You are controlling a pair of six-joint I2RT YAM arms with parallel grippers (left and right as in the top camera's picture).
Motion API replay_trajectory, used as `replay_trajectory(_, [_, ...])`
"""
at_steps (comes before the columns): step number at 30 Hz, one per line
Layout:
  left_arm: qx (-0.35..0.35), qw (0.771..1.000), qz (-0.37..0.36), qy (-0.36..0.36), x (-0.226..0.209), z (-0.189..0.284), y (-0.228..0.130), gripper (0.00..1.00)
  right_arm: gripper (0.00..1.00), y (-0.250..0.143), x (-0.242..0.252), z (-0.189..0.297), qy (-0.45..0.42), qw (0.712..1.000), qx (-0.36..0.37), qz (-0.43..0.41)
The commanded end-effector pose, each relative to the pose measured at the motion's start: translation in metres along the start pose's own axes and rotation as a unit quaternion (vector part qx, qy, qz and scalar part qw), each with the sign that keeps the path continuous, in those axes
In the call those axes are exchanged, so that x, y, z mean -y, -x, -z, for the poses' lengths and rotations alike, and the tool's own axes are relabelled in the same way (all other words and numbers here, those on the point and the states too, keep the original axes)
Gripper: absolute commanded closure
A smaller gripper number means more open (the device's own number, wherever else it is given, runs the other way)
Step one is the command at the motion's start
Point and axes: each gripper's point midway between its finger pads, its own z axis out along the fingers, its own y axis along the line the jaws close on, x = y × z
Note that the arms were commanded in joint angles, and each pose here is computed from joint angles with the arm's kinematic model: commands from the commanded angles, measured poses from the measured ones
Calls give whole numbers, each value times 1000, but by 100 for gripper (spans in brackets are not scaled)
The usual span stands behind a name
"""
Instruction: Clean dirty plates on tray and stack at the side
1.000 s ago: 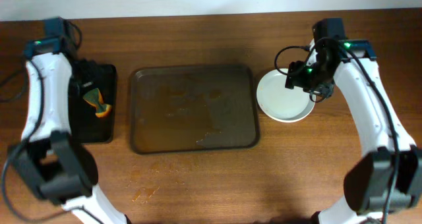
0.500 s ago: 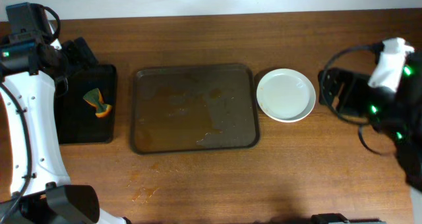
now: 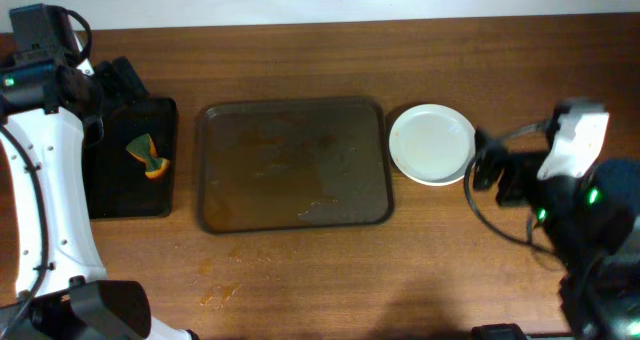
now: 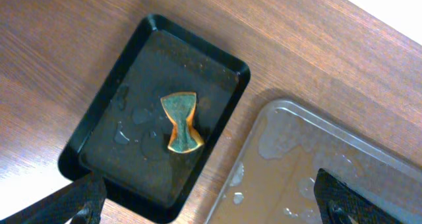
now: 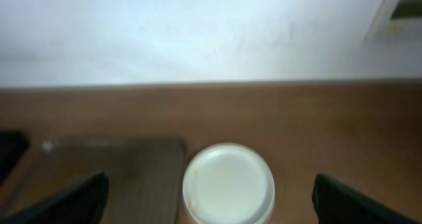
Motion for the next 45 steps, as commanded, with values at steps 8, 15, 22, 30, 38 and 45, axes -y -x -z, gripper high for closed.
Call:
replay_trajectory(8, [-3,1000,5,-4,2,-1,-1,1,2,-145,21,-19,-10,990,138,15])
replay_trajectory(15, [-3,1000,5,-4,2,-1,-1,1,2,-179,25,-35,-9,987,162,17])
replay_trajectory(22, [-3,1000,5,-4,2,-1,-1,1,2,-197,28,-42,-14,991,133,15])
replay_trajectory(30, [-3,1000,5,-4,2,-1,-1,1,1,-197,28,-42,-15,991,133,15])
replay_trajectory(38, [6,1000,5,-7,2,8,0,1,2,-197,28,-42,-15,991,133,15])
replay_trajectory(45, [158,985,-69,-3,4,70,-25,1,2,-197,28,-42,-14,991,133,15])
